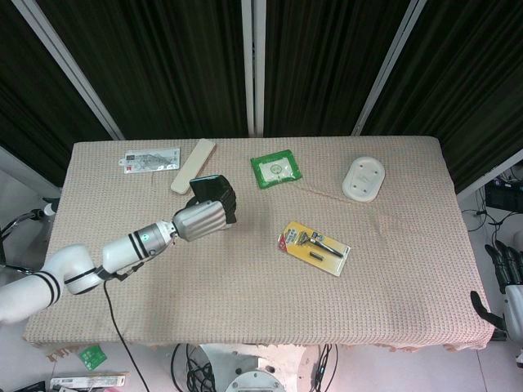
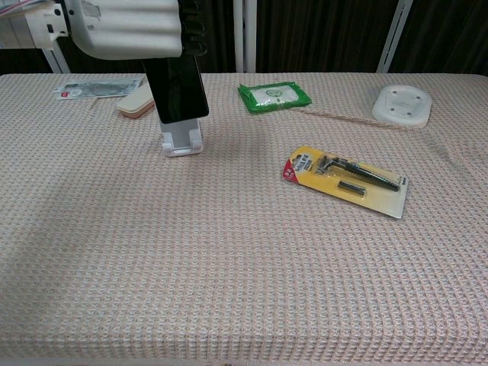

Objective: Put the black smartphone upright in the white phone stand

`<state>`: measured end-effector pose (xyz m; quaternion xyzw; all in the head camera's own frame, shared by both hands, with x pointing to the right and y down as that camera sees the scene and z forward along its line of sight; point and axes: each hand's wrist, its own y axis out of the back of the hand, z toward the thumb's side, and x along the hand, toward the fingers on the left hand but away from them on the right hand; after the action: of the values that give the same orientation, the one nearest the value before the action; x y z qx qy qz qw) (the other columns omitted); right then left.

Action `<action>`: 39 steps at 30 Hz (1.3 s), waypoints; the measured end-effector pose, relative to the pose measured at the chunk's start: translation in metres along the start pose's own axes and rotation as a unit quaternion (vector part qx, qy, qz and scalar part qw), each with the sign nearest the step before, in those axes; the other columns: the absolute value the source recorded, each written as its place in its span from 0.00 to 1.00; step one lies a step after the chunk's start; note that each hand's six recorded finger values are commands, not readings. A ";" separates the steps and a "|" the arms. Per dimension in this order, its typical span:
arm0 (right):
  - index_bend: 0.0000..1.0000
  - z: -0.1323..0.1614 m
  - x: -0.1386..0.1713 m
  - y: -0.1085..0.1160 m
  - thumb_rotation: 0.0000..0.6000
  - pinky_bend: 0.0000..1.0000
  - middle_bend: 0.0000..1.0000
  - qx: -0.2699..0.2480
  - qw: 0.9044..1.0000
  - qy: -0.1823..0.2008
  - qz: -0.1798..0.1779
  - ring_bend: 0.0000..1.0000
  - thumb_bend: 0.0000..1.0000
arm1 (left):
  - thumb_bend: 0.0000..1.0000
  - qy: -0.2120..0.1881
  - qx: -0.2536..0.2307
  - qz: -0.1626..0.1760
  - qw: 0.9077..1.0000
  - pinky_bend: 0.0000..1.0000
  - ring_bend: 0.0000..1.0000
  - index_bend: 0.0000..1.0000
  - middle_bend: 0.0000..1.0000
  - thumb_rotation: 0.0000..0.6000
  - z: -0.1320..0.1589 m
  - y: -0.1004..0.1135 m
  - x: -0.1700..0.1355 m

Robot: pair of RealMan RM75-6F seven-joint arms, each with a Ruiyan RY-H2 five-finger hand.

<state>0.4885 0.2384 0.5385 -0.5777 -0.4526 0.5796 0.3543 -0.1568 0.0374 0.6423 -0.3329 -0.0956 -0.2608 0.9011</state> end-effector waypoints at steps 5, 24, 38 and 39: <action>0.00 -0.005 0.000 -0.001 1.00 0.00 0.00 -0.005 1.000 -0.005 0.000 0.00 0.28 | 0.44 -0.007 0.012 -0.001 1.000 0.44 0.45 0.55 0.56 1.00 0.001 0.002 0.013; 0.00 -0.011 -0.001 -0.002 1.00 0.00 0.00 -0.008 1.000 -0.010 -0.001 0.00 0.28 | 0.46 -0.035 0.028 0.011 0.999 0.42 0.45 0.55 0.56 1.00 0.018 -0.011 0.019; 0.00 -0.013 -0.003 -0.005 1.00 0.00 0.00 -0.009 1.000 -0.012 0.005 0.00 0.28 | 0.46 -0.018 0.017 0.015 1.000 0.41 0.45 0.56 0.56 1.00 0.033 -0.019 0.022; 0.00 -0.013 -0.003 -0.005 1.00 0.00 0.00 -0.009 1.000 -0.012 0.005 0.00 0.28 | 0.46 -0.018 0.018 0.014 1.000 0.41 0.45 0.56 0.56 1.00 0.034 -0.019 0.022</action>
<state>0.5013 0.2392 0.5452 -0.5757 -0.4593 0.5844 0.3407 -0.1485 0.0381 0.6862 -0.3229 -0.1119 -0.2399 0.9087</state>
